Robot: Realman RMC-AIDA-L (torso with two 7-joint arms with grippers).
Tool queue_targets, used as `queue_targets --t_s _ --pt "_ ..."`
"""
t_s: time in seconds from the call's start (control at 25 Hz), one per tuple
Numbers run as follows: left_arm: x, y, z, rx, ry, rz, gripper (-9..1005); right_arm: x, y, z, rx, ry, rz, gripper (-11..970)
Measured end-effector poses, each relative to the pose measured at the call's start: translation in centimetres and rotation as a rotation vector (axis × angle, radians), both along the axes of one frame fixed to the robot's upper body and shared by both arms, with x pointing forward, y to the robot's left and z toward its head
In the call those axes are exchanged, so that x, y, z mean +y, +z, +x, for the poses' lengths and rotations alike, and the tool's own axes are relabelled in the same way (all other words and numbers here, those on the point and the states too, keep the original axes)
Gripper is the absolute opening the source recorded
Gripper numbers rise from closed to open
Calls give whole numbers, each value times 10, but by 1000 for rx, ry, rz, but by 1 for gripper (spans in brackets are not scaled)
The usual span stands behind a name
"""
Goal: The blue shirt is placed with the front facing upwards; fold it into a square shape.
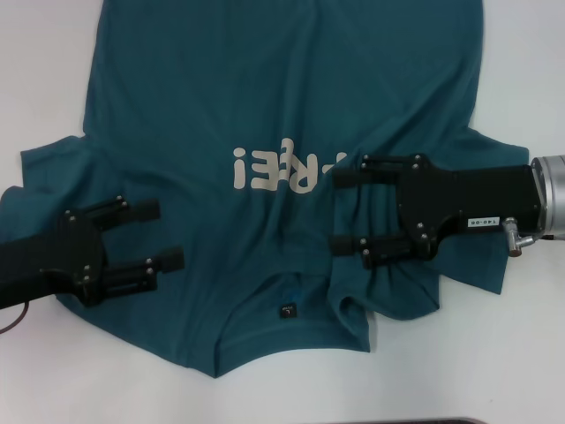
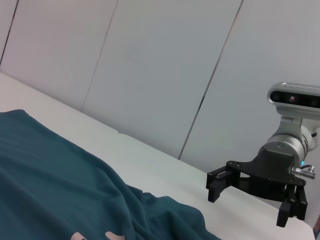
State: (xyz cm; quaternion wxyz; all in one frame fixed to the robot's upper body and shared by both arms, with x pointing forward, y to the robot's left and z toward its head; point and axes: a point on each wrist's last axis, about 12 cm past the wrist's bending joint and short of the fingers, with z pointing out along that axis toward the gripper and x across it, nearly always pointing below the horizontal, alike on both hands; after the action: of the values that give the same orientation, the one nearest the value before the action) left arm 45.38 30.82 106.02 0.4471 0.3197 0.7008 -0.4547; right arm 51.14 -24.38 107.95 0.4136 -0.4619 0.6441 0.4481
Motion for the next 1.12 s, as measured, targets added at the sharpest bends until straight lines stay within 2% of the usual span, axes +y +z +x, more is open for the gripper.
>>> queue_targets --t_s 0.56,0.68,0.76,0.96,1.0,1.04,1.12 --pt "0 1 2 -4 -1 4 841 1 1 1 3 1 0 923" --pt "0 2 5 32 17 -17 841 0 3 3 41 -25 17 922" --pt "2 6 9 91 50 -51 842 -1 7 9 120 -83 49 922" --pt "12 15 27 335 157 -154 842 -8 18 33 408 -263 107 921" --pt "13 16 30 377 178 -172 842 -9 20 38 482 -297 117 921" --pt "16 19 36 474 232 -227 842 -10 20 41 549 -325 126 921" --pt "18 20 38 509 252 -253 842 -14 20 48 713 -393 155 921"
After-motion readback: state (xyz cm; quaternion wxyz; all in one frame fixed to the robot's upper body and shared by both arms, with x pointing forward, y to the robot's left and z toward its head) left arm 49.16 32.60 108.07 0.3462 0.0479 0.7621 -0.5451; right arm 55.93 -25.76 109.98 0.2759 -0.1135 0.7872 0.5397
